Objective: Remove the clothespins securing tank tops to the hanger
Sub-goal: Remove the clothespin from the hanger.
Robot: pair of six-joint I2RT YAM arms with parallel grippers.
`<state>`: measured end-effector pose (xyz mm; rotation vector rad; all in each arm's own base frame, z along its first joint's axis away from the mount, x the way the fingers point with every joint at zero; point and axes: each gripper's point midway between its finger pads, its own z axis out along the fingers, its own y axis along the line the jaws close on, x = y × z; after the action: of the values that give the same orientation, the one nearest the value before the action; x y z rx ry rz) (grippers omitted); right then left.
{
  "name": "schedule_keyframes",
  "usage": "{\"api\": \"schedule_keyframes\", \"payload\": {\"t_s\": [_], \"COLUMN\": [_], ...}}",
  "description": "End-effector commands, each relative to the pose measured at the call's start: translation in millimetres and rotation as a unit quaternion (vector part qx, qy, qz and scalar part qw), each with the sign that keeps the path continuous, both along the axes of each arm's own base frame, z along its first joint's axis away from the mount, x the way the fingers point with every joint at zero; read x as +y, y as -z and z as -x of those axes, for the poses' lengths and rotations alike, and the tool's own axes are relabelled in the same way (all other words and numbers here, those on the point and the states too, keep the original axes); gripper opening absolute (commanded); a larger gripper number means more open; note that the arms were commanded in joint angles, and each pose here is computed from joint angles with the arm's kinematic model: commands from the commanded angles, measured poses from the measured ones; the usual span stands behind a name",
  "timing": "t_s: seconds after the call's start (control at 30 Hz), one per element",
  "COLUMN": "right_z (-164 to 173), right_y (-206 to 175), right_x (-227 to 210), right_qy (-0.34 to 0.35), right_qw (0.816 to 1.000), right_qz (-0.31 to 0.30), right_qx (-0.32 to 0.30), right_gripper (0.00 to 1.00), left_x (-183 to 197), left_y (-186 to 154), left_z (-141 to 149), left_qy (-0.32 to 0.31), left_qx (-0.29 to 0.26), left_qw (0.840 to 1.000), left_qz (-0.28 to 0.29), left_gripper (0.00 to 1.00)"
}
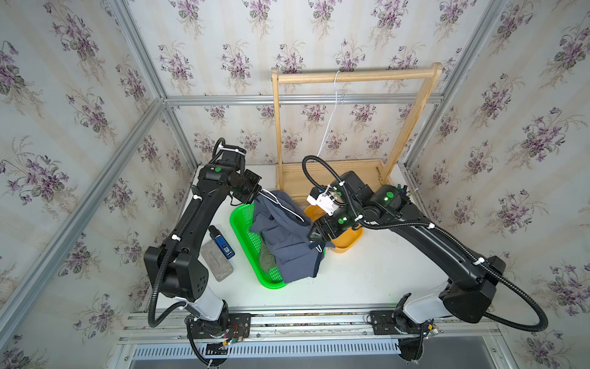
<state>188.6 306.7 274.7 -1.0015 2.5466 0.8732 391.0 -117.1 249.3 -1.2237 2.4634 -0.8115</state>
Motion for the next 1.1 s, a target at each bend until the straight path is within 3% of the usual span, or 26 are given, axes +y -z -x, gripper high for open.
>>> {"api": "schedule_keyframes", "payload": {"t_s": [0.0,0.3,0.73,1.07], "right_z": [-0.3,-3.4,-5.8,-5.2], "right_y": [3.4,21.8,22.5,11.6], "right_x": [0.0,-4.1,-9.1,-13.4], "right_qy": [0.002,0.011,0.016,0.018], "right_qw": [1.000,0.997,0.995,0.995], "right_qz": [0.023,0.072,0.094,0.087], "right_qx": [-0.006,-0.015,-0.039,-0.052], "right_gripper": [0.70,0.65,0.30,0.12], "left_x": [7.0,7.8,11.3,13.7], "left_y": [-0.1,-2.9,-1.1,3.0], "left_z": [2.9,2.1,4.7,6.3], "left_qy": [-0.016,-0.018,-0.020,-0.021], "left_qx": [0.005,0.001,0.004,0.008], "left_qw": [1.000,1.000,1.000,1.000], "left_qz": [-0.011,-0.011,-0.010,-0.013], "left_gripper": [0.00,0.00,0.00,0.00]}}
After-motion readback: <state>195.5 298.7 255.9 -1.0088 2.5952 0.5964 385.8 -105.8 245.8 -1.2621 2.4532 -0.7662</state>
